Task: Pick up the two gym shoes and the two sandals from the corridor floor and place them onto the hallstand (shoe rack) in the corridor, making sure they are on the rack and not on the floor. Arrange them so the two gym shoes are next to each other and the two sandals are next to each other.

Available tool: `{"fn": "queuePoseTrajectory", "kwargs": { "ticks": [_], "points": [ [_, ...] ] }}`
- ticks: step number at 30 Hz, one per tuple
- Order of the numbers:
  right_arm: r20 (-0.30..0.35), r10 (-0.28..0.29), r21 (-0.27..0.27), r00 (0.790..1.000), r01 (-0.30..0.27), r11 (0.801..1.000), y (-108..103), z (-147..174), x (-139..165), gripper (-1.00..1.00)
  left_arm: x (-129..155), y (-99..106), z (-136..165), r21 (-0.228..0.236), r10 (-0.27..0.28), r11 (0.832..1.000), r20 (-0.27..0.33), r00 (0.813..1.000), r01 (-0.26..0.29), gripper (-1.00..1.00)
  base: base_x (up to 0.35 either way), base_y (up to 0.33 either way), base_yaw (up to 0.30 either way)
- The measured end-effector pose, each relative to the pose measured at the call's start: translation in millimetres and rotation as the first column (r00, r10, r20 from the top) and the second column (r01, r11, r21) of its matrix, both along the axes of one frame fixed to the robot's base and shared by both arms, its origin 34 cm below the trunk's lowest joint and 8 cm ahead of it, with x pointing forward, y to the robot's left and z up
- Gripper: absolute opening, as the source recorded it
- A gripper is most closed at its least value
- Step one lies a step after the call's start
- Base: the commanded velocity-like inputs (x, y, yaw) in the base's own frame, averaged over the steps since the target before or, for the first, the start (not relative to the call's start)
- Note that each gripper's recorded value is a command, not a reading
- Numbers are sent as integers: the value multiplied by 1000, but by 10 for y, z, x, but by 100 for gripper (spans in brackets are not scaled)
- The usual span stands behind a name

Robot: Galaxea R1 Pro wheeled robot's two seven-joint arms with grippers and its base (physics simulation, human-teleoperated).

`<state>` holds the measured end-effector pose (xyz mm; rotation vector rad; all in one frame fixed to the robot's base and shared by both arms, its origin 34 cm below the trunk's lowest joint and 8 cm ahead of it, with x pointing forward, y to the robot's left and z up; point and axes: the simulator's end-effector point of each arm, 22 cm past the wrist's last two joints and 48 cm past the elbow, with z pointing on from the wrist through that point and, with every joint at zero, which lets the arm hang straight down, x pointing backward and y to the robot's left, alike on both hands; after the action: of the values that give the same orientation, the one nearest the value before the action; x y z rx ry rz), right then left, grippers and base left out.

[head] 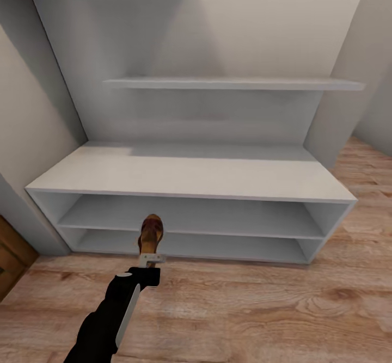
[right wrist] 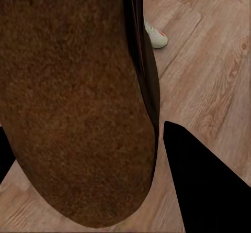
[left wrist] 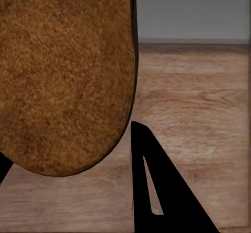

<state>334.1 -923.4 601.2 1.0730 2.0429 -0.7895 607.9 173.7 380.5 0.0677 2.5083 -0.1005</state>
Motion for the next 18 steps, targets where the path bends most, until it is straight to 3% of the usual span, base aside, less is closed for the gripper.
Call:
{"fn": "queuePoseTrajectory", "kwargs": {
  "ticks": [18],
  "points": [
    [-1, 0, 1, 1000, 0, 1000, 1, -3, -1, -100, 3, 7, 1, 0, 0, 1000, 1, 1000, 0, -100, 346, -24, 0]
  ]
}}
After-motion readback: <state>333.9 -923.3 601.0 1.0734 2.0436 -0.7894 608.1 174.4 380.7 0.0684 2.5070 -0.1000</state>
